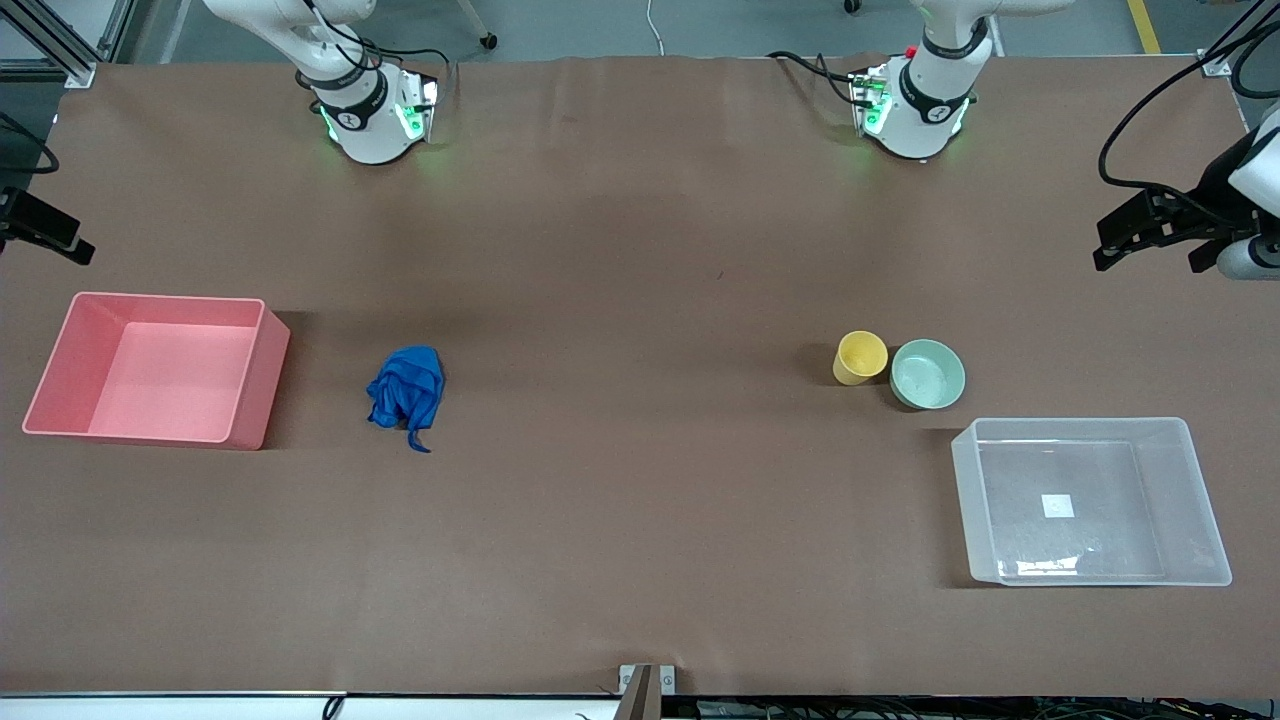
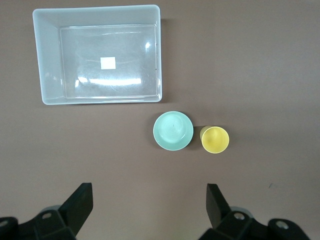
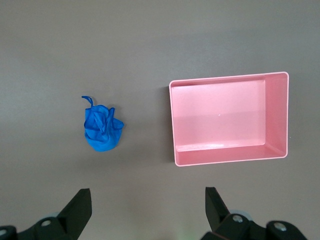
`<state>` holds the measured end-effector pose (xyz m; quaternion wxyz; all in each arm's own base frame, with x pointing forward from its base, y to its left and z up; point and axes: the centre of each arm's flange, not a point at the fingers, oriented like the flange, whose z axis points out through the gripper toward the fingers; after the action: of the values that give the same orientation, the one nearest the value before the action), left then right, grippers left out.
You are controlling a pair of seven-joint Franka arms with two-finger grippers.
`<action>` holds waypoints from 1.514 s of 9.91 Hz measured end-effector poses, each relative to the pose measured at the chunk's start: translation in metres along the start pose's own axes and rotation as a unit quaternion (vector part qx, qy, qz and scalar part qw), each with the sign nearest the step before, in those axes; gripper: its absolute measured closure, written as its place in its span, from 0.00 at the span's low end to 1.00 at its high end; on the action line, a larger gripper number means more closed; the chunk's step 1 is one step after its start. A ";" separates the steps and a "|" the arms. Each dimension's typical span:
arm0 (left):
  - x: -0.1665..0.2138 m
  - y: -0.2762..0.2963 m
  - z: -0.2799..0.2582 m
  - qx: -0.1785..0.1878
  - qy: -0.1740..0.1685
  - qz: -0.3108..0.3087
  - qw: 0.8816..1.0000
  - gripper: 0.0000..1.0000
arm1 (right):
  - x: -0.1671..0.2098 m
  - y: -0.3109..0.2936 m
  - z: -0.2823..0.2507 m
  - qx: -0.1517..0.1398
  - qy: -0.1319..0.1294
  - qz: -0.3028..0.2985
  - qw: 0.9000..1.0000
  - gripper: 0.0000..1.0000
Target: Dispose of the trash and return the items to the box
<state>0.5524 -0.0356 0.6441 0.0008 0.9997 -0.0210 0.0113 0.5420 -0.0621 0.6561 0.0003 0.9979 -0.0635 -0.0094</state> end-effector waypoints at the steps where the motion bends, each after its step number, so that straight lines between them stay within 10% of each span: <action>1: 0.000 0.000 0.000 0.000 0.000 0.000 1.000 0.00 | 0.000 0.000 0.000 0.000 0.000 0.000 1.000 0.00; 8: 0.010 -0.001 0.033 0.000 -0.014 -0.001 1.000 0.00 | 0.000 0.000 0.000 0.000 0.000 0.000 1.000 0.00; 15: -0.029 0.006 0.274 -0.001 0.019 0.006 1.000 0.01 | 0.020 -0.077 0.083 -0.008 -0.041 -0.040 0.998 0.00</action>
<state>0.5291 -0.0407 0.3692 0.0019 0.9992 -0.0271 0.0304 0.5697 0.0116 0.5726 0.0056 0.9984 -0.0233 -0.0513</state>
